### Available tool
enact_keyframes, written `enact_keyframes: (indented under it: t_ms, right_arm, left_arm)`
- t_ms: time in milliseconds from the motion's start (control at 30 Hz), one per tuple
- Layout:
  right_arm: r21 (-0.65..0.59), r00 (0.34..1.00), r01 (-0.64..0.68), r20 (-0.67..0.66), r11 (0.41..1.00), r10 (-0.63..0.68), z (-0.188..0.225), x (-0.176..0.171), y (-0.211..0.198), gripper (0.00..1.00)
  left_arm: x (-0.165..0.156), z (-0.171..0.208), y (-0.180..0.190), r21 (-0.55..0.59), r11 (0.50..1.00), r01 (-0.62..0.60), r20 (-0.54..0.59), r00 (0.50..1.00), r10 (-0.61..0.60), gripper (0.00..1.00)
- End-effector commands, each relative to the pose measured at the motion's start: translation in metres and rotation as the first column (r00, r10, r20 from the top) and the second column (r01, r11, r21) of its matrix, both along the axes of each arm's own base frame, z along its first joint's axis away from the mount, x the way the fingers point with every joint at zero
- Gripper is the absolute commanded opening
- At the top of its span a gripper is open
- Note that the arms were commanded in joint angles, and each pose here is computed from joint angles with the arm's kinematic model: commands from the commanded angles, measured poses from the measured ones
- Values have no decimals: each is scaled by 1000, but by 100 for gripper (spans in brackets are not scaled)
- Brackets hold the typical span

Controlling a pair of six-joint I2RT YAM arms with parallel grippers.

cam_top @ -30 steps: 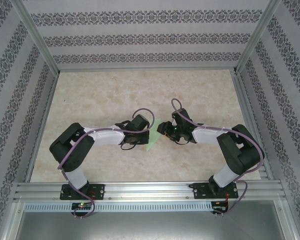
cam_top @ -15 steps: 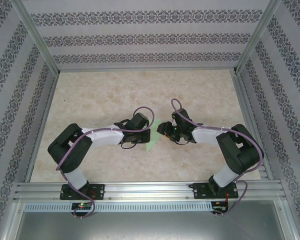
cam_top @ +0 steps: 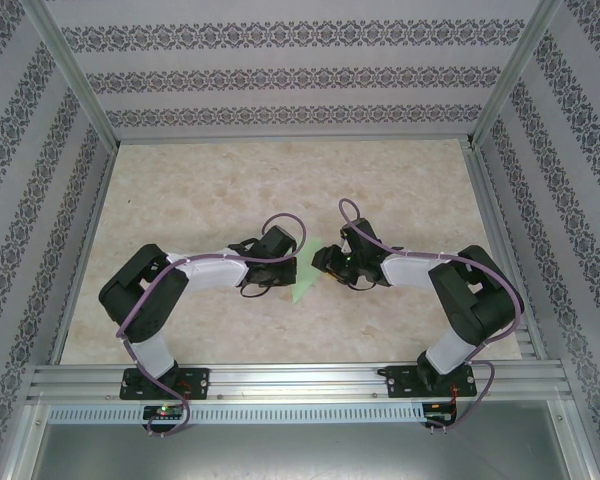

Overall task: Fold a paper plane with a square sheet of paper (pick it up from the middle)
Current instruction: Fourth fold the wing at the center of the table.

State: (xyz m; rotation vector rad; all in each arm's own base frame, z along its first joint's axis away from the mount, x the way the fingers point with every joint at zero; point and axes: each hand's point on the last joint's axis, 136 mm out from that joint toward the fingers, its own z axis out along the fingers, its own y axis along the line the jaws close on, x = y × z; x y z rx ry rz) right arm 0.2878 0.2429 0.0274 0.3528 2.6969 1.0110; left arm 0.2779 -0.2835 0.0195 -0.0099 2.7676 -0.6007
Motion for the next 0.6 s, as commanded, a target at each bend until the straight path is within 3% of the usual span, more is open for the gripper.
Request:
enact_keyframes:
  t_ms: [0,433,567]
  right_arm:
    - [31,1000,-15,27,999,14,8,7,11,48]
    - [71,999,-33,43,997,30,15,10,20,45]
    - [137,996,-65,69,988,56,22,10,30,42]
  left_arm:
    - [0,-10,13,25,998,-50,-29,998,51,2]
    - [-3,-16,16,32,998,-58,-50,997,60,1]
    - [-3,-16,17,34,998,-59,-53,997,61,1]
